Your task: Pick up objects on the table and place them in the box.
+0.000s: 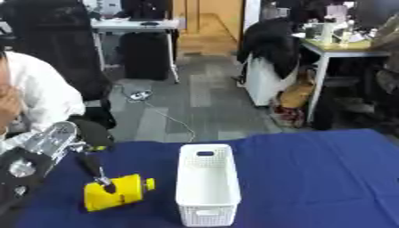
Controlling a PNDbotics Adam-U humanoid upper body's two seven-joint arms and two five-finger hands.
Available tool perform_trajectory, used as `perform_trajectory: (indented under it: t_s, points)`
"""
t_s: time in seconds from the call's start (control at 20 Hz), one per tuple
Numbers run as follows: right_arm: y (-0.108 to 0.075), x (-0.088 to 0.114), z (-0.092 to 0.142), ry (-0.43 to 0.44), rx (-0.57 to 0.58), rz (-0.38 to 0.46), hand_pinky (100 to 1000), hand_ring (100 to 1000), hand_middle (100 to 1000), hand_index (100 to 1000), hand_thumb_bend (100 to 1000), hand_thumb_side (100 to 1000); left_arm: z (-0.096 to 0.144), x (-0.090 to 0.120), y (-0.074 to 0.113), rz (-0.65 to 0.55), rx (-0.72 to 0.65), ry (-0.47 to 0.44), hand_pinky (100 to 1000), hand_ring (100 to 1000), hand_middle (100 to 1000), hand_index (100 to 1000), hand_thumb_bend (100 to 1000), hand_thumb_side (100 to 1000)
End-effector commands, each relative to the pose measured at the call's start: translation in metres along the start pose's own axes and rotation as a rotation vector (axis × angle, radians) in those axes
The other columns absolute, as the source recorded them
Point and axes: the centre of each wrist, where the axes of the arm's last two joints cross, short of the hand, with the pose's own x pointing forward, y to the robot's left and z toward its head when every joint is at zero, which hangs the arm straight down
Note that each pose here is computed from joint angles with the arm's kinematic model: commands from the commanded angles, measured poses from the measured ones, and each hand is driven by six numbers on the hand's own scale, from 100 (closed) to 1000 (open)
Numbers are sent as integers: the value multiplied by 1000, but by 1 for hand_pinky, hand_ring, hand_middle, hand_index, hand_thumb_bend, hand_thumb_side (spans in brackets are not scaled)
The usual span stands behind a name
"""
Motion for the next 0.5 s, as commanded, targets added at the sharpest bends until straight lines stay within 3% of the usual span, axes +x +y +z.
perform_trajectory:
  t_s: [0.05, 0.5]
  points:
    - [-3, 4, -5, -22, 10, 8, 112, 221, 209, 231, 100, 828, 6, -12, 8, -60, -129, -31, 964, 954, 845, 886, 920, 1000]
    - [-4, 3, -8, -32, 9, 6, 113, 222, 209, 217, 100, 826, -12, 2, -2, -93, -212, -72, 948, 912, 800, 844, 938, 1000]
